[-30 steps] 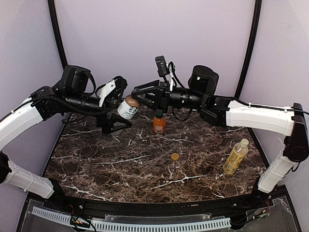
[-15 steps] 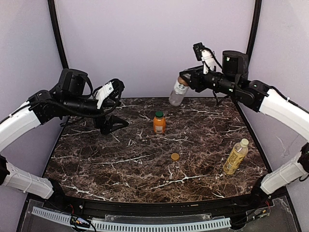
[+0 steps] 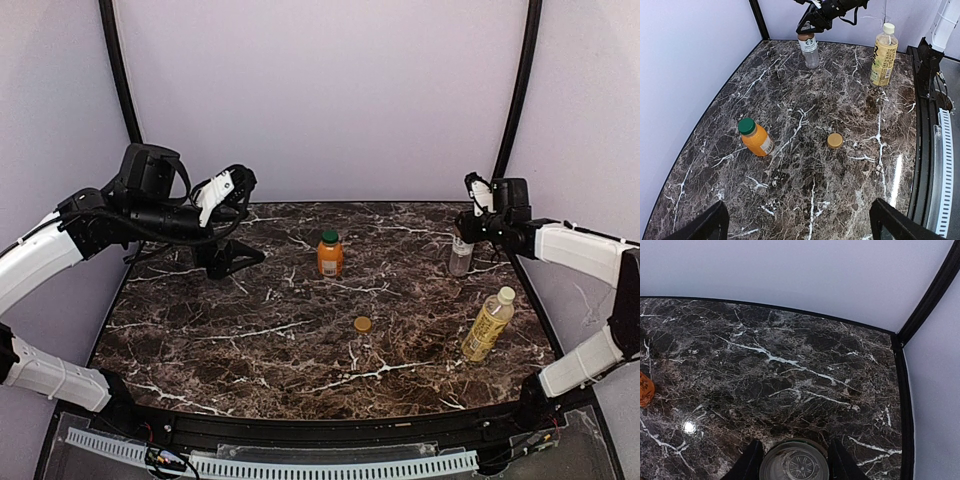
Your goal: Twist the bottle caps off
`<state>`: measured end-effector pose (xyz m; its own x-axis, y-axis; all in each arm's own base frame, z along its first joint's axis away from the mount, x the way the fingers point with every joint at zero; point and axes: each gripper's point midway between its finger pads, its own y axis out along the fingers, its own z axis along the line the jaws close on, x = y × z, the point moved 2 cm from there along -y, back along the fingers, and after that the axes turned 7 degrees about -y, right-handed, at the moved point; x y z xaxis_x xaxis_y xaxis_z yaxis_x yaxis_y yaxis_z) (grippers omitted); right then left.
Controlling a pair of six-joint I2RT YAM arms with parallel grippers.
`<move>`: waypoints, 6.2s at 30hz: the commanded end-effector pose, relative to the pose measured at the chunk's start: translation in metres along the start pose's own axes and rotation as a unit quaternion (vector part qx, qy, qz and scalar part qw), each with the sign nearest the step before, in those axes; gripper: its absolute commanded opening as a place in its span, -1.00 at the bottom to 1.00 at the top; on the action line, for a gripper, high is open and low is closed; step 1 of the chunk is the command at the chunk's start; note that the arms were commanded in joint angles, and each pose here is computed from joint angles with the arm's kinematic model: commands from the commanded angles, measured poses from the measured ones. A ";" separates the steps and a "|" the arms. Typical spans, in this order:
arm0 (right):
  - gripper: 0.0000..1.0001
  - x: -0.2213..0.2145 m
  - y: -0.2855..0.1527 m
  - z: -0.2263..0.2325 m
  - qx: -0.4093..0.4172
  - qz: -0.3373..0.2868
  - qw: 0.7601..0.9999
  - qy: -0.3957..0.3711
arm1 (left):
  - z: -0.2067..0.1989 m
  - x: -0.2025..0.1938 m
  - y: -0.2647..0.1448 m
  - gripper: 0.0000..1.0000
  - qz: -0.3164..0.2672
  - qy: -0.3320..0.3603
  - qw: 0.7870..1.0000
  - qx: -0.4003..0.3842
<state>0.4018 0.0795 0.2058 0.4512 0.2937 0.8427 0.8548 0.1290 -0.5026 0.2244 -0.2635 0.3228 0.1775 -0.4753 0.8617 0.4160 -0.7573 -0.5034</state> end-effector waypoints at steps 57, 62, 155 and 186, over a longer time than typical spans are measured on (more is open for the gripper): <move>0.81 0.063 -0.068 0.001 0.115 0.019 0.991 0.064 | -0.004 0.000 -0.006 0.97 -0.007 0.018 1.000 -0.005; 0.57 0.042 -0.114 0.010 0.134 0.142 0.971 0.136 | -0.005 -0.002 -0.008 0.98 -0.011 0.023 1.000 -0.004; -1.00 0.100 -0.213 0.170 0.481 0.047 0.866 0.132 | 0.006 -0.032 -0.016 0.93 -0.012 -0.029 0.999 -0.028; -1.00 0.157 -0.179 0.307 0.636 0.027 0.769 0.057 | 0.003 -0.006 0.043 0.17 0.036 0.062 0.997 0.006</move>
<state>0.2485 0.3925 0.3598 0.5768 0.2716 0.7704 -0.0667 0.9556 -0.2870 0.2478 -0.2874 0.2778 0.1085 -0.6182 0.7785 0.4274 -0.6780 -0.5980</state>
